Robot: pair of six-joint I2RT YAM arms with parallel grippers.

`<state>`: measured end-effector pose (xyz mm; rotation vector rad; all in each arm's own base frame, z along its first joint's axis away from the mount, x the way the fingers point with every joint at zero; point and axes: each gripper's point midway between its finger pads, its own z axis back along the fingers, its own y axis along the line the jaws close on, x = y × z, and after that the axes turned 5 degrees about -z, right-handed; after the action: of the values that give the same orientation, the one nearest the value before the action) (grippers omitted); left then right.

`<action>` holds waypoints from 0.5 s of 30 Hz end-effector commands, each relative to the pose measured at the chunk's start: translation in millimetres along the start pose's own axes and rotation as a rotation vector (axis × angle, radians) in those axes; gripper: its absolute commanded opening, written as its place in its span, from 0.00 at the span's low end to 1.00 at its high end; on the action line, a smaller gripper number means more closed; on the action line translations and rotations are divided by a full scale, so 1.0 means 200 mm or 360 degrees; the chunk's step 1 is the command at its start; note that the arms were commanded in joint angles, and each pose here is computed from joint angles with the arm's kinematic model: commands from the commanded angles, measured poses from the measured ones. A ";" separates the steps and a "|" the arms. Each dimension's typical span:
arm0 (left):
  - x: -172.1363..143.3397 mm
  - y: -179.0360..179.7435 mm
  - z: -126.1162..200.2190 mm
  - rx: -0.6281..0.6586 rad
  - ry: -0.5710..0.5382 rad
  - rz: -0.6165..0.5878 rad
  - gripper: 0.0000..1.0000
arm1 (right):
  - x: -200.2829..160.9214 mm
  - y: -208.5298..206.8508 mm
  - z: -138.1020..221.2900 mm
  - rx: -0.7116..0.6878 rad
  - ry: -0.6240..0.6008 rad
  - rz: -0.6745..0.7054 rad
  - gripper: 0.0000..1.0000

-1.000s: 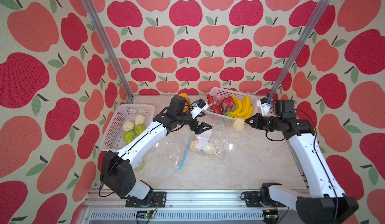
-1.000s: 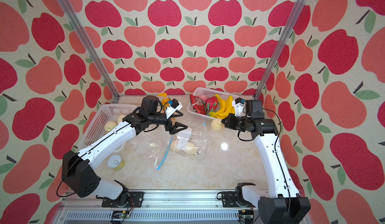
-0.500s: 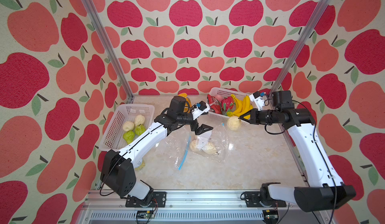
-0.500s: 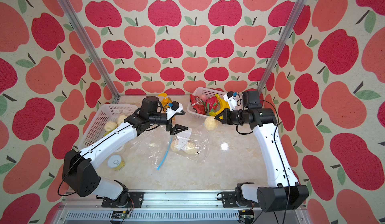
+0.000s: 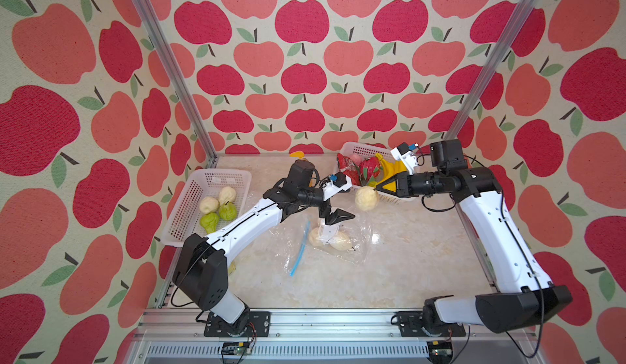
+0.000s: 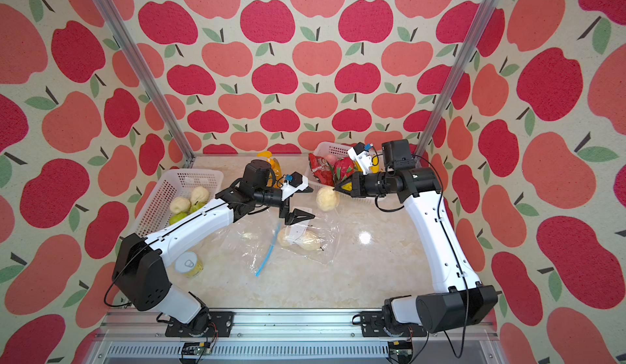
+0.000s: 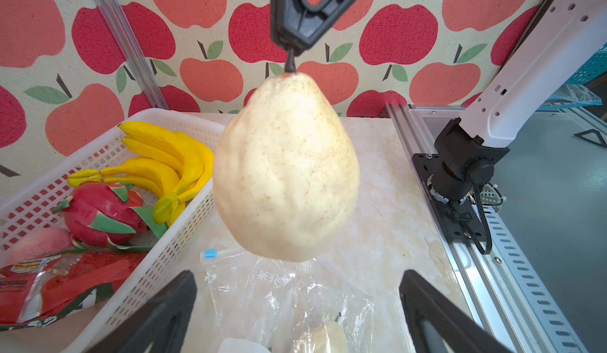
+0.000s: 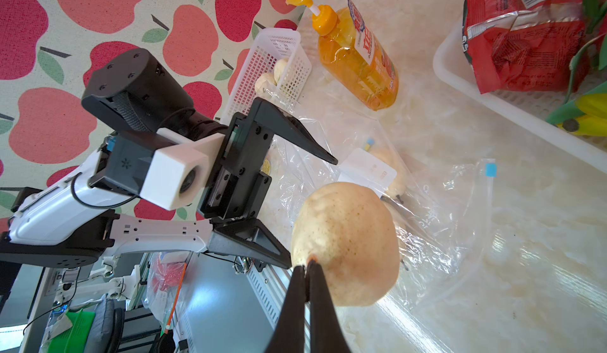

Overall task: Open the zip-top bag and take out the pear
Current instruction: Pick up the pear from the zipper food storage bag.

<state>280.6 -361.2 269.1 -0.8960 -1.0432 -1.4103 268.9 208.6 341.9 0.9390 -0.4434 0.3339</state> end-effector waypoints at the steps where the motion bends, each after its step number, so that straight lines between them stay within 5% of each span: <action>1: 0.09 0.06 -0.02 0.0074 -0.0046 -0.0069 1.00 | 0.02 0.08 -0.02 0.0101 0.0003 0.0068 0.00; 9: 0.12 0.02 -0.05 0.0048 -0.0077 -0.0066 0.99 | 0.02 0.11 -0.09 0.0133 0.0041 0.0080 0.00; 15: 0.12 0.03 -0.04 0.0077 -0.0059 -0.0028 0.76 | 0.02 0.11 -0.11 0.0140 0.0039 0.0066 0.00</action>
<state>280.6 -375.1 274.4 -0.8944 -1.0750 -1.3968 266.4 234.0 342.0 0.9807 -0.4221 0.3954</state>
